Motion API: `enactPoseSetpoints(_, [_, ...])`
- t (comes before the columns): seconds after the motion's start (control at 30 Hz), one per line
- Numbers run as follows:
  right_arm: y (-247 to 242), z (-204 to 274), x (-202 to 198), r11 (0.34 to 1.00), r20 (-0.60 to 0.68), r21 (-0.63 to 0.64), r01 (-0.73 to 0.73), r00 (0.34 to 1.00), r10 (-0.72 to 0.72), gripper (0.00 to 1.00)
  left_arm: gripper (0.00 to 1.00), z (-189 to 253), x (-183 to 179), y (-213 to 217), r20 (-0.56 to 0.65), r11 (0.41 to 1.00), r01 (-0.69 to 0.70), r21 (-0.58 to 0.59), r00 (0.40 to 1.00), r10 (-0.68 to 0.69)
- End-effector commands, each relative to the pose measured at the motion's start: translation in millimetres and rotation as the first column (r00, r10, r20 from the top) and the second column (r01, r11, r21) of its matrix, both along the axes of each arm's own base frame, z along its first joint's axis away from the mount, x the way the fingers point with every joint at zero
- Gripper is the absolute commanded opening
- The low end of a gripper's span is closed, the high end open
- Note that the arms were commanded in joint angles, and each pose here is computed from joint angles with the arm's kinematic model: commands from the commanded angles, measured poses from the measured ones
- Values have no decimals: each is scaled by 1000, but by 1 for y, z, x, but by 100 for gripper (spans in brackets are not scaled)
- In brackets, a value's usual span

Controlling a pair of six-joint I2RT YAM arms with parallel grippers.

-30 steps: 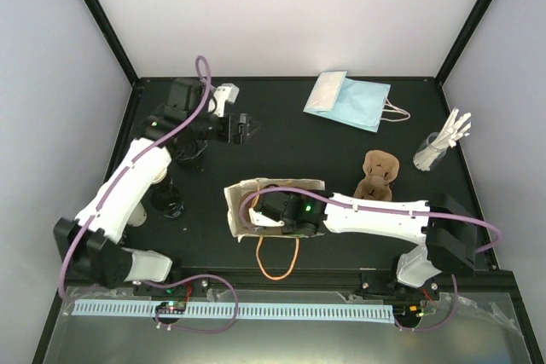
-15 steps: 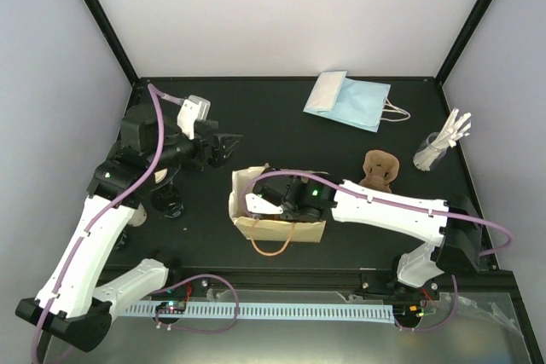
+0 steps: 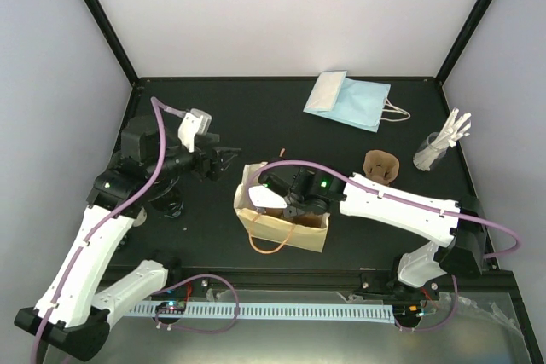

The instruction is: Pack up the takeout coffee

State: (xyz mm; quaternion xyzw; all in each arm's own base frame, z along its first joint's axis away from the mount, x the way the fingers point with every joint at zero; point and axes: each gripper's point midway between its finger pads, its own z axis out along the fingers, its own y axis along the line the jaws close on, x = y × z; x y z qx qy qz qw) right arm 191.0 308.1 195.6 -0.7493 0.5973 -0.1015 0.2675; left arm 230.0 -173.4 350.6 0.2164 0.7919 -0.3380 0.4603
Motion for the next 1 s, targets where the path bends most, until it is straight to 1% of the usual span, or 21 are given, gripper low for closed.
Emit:
enactPoseSetpoints(0.0, [-2, 3, -8, 999, -35, 33, -11, 999, 12, 1, 88, -5, -11, -12, 1, 995, 99, -27, 995, -99])
enactPoseSetpoints(0.1, [1, 10, -14, 997, -57, 79, -21, 998, 26, 1, 81, -7, -19, -25, -4, 977, 204, -60, 979, -204])
enactPoseSetpoints(0.2, [2, 23, -16, 990, -46, 137, -25, 998, 31, 1, 76, -11, -21, -32, -28, 964, 253, -75, 966, -256])
enactPoseSetpoints(0.33, [0, 25, -17, 989, -41, 147, -34, 998, 40, 1, 75, -16, -25, -41, -32, 950, 304, -66, 951, -307])
enactPoseSetpoints(0.5, [2, 28, -18, 984, -30, 172, -51, 998, 57, 1, 76, -28, -28, -57, -7, 934, 357, 23, 934, -357])
enactPoseSetpoints(0.63, [6, 37, -17, 974, -6, 218, -62, 998, 65, 1, 77, -41, -20, -66, -46, 929, 366, 58, 930, -364])
enactPoseSetpoints(0.8, [10, 52, -13, 957, 32, 286, -49, 999, 41, 1, 76, -53, -7, -66, -121, 937, 326, 127, 943, -311])
enactPoseSetpoints(0.97, [11, 78, -9, 924, 69, 382, -35, 998, 9, 1, 75, -55, -11, -68, -149, 932, 336, 139, 937, -316])
